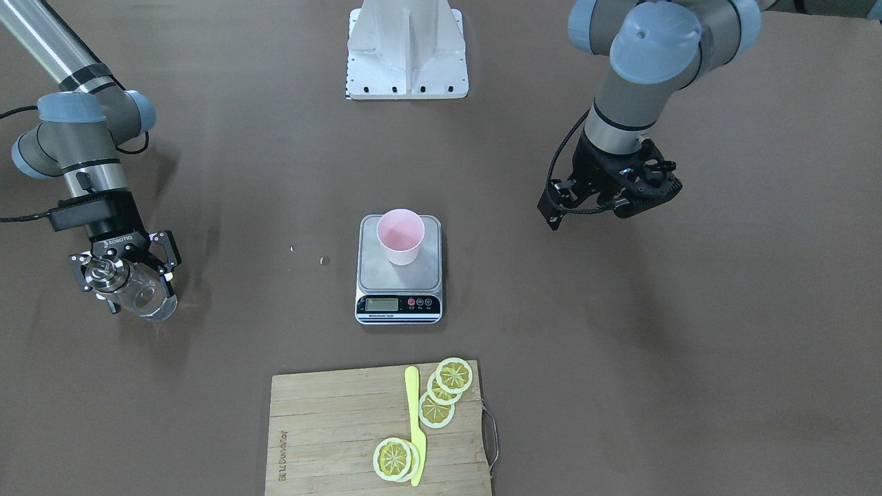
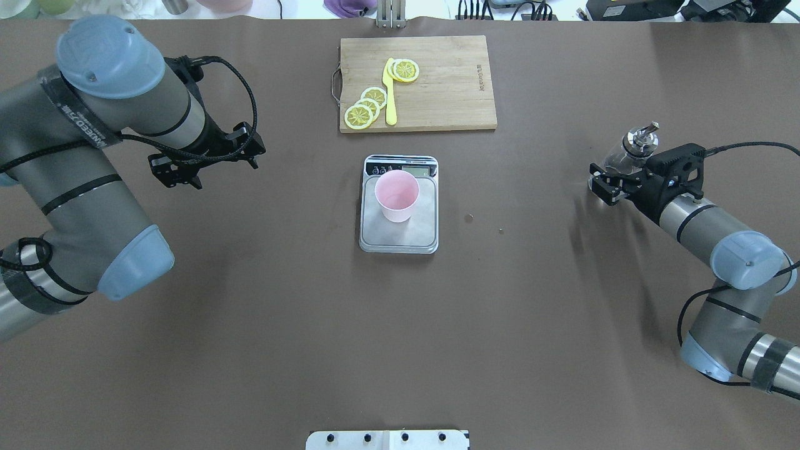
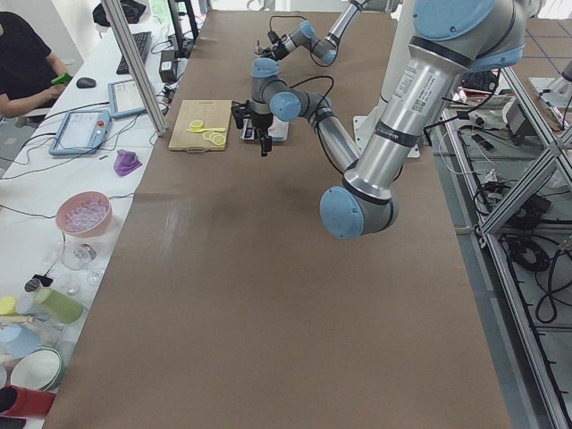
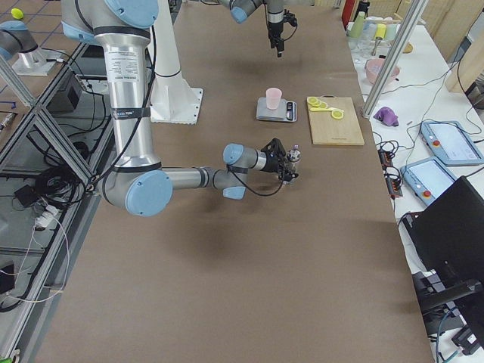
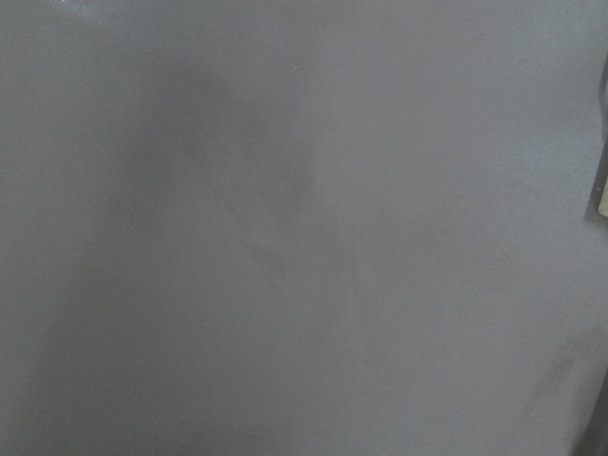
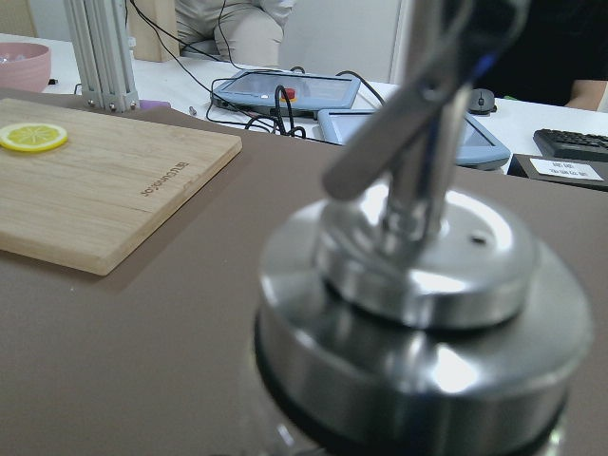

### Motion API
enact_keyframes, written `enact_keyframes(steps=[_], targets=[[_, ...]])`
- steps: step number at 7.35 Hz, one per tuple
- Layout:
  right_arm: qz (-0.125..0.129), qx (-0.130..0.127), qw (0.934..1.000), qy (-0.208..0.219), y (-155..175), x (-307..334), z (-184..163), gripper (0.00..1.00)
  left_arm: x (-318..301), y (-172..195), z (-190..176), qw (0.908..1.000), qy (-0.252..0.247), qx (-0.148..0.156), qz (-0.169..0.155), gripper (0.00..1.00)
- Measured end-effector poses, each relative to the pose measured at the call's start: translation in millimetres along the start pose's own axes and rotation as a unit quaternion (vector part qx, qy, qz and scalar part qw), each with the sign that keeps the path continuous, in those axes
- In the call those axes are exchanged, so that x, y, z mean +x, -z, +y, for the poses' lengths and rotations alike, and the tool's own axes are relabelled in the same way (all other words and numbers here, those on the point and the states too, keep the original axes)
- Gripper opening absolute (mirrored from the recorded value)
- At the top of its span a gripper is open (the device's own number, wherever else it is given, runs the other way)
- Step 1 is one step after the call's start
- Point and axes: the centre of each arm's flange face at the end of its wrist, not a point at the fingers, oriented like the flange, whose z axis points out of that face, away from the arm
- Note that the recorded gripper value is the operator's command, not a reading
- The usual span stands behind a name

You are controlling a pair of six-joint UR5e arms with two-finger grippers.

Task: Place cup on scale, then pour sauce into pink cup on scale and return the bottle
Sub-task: 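Close the right gripper around the glass sauce bottle, then lift the sauce bottle with the right gripper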

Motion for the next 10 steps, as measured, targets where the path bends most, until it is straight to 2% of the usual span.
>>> enact_keyframes(steps=[1,2,3,6,10], targets=[[-0.001,0.0,1.0,0.0,2.0,2.8,1.8,0.67,-0.2,0.1,-0.3,1.0,0.0,0.0,0.0,0.98],[-0.007,0.003,1.0,-0.001,4.7,6.7,4.8,0.36,-0.3,0.0,-0.3,1.0,0.0,0.0,0.0,0.98],[-0.013,0.005,0.9999,-0.003,6.0,9.7,7.8,0.0,-0.3,-0.1,-0.3,1.0,0.0,0.0,0.0,0.98],[-0.039,-0.005,0.9992,-0.007,5.2,23.6,-8.8,0.0,-0.3,0.5,-0.3,1.0,0.0,0.0,0.0,0.98],[-0.064,-0.022,0.9975,-0.022,-4.9,61.6,-86.8,0.0,-0.7,1.6,-1.5,1.0,0.001,0.001,0.001,0.98]])
